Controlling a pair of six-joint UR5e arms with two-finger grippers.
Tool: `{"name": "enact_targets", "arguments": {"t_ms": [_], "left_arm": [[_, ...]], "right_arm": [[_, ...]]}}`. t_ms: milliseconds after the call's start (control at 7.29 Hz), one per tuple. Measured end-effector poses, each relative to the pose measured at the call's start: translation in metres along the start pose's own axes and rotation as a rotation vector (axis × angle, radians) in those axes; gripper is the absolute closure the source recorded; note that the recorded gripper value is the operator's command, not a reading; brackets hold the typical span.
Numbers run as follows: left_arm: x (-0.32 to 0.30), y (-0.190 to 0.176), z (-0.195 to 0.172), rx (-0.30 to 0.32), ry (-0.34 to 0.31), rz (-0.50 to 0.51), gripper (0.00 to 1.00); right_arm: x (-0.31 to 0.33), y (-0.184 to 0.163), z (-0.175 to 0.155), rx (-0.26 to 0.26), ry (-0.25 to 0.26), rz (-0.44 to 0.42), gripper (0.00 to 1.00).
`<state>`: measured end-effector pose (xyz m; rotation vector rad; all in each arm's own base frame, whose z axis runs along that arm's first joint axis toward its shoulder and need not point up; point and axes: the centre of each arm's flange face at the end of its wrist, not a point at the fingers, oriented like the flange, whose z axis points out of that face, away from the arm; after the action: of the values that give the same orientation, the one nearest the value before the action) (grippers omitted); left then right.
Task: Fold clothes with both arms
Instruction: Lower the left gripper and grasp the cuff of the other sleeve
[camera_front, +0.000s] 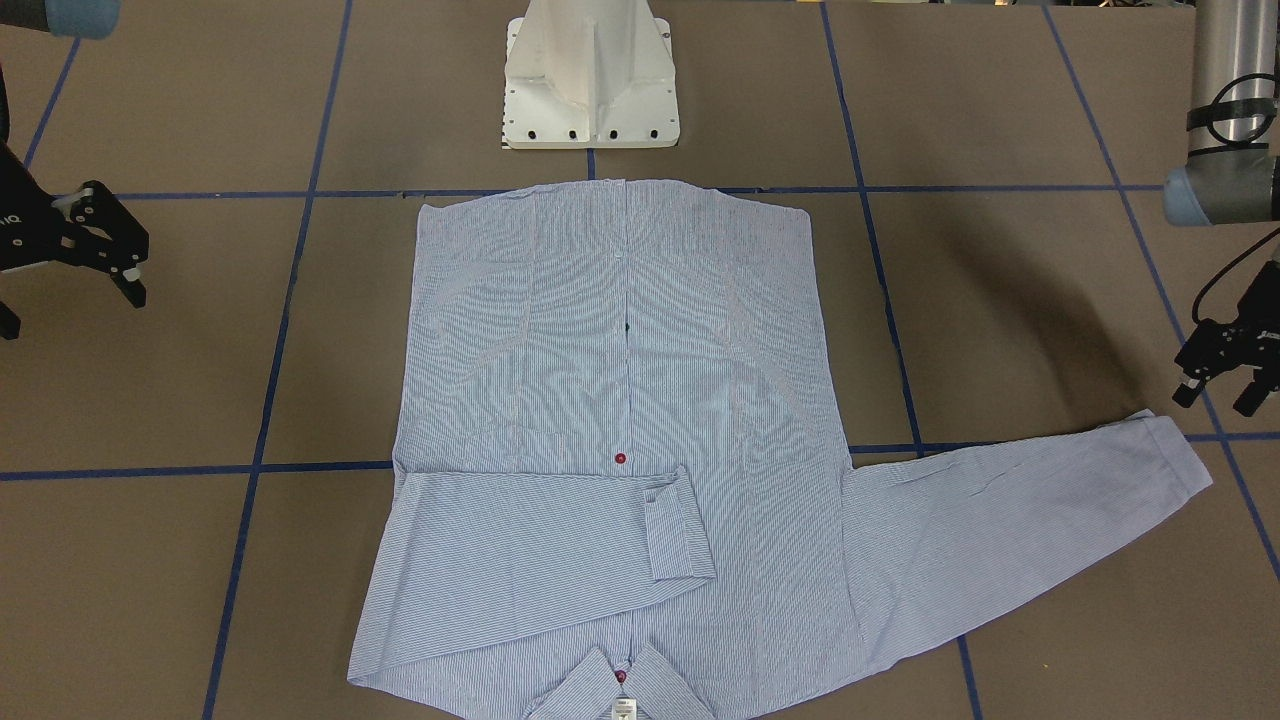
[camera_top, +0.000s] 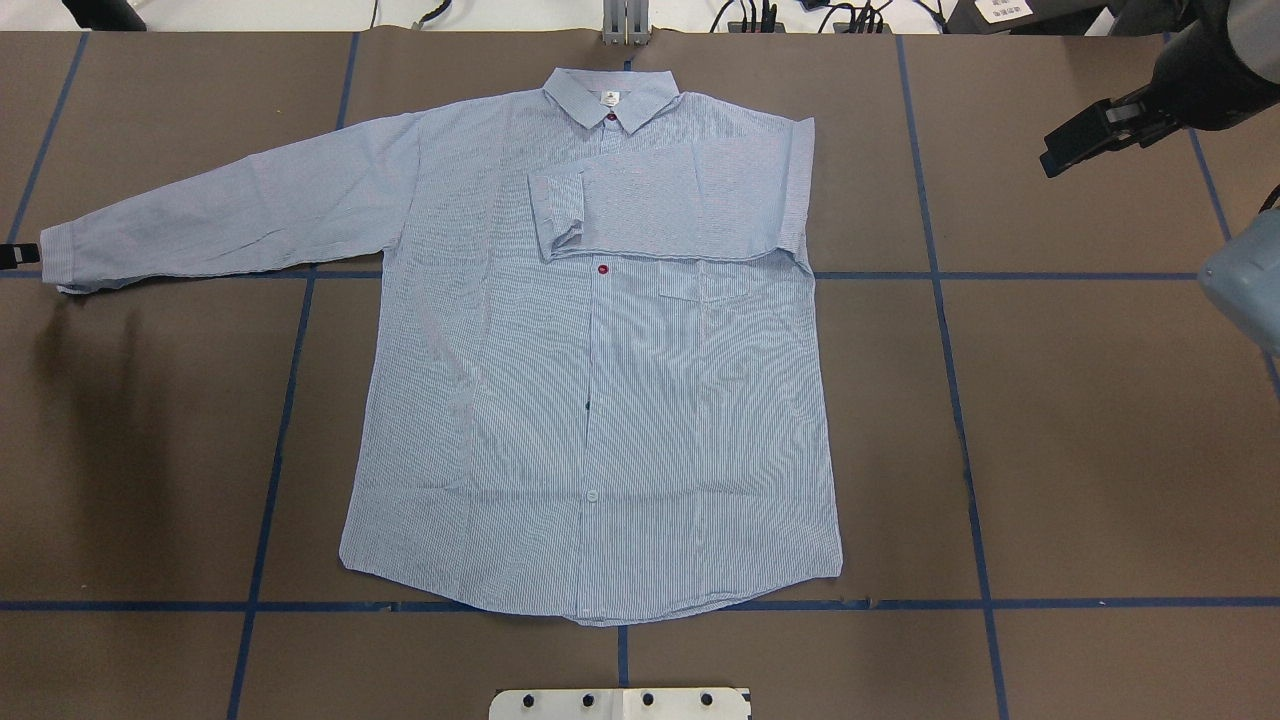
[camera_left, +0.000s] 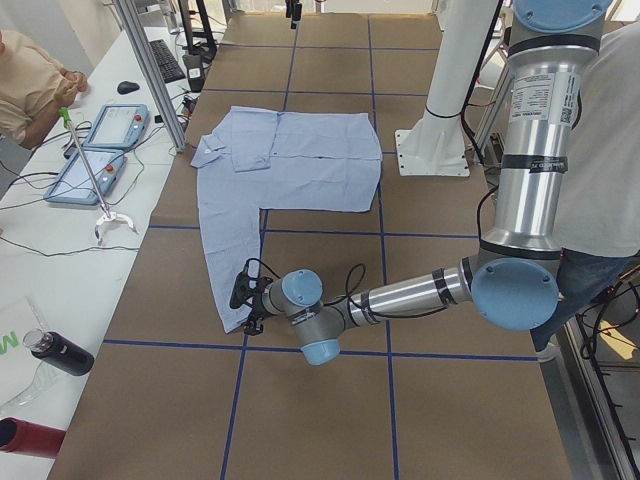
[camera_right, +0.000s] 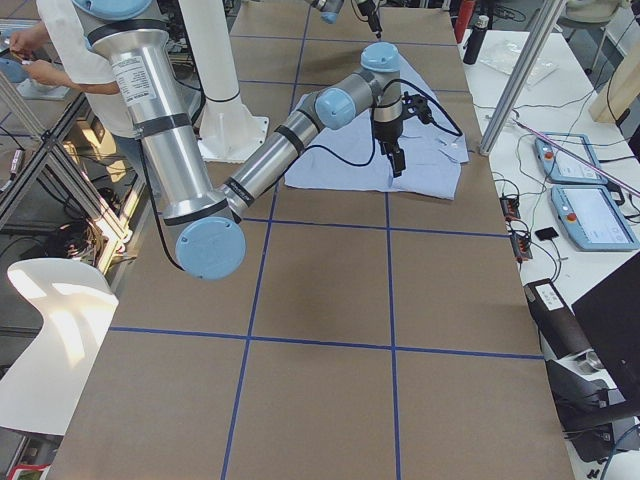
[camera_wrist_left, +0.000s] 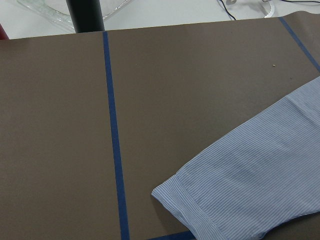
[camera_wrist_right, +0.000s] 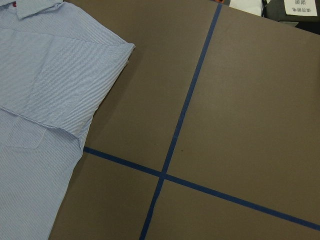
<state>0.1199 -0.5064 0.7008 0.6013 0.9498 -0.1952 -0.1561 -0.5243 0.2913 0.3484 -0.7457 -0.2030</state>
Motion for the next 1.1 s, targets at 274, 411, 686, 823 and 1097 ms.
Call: {"name": "enact_targets", "arguments": {"t_ms": [274,411,686,823,1097], "left_arm": [[0.002,0.001,0.013,-0.008,-0.006,-0.019,0.31],[0.002,0.0,0.02,-0.014,-0.01,-0.025,0.31],[0.003,0.004,0.03,-0.024,-0.02,-0.024,0.31],[0.006,0.008,0.035,-0.024,-0.026,-0.018,0.32],[0.011,0.014,0.041,-0.027,-0.03,-0.008,0.52]], "right_arm": [[0.001,0.001,0.0,0.0,0.001,0.0,0.0],[0.001,0.001,0.0,0.0,0.001,0.0,0.0],[0.001,0.0,0.001,0.0,0.004,0.001,0.0],[0.001,0.0,0.001,0.0,0.005,0.001,0.0],[0.001,0.0,0.001,0.0,0.006,0.002,0.0]]}}
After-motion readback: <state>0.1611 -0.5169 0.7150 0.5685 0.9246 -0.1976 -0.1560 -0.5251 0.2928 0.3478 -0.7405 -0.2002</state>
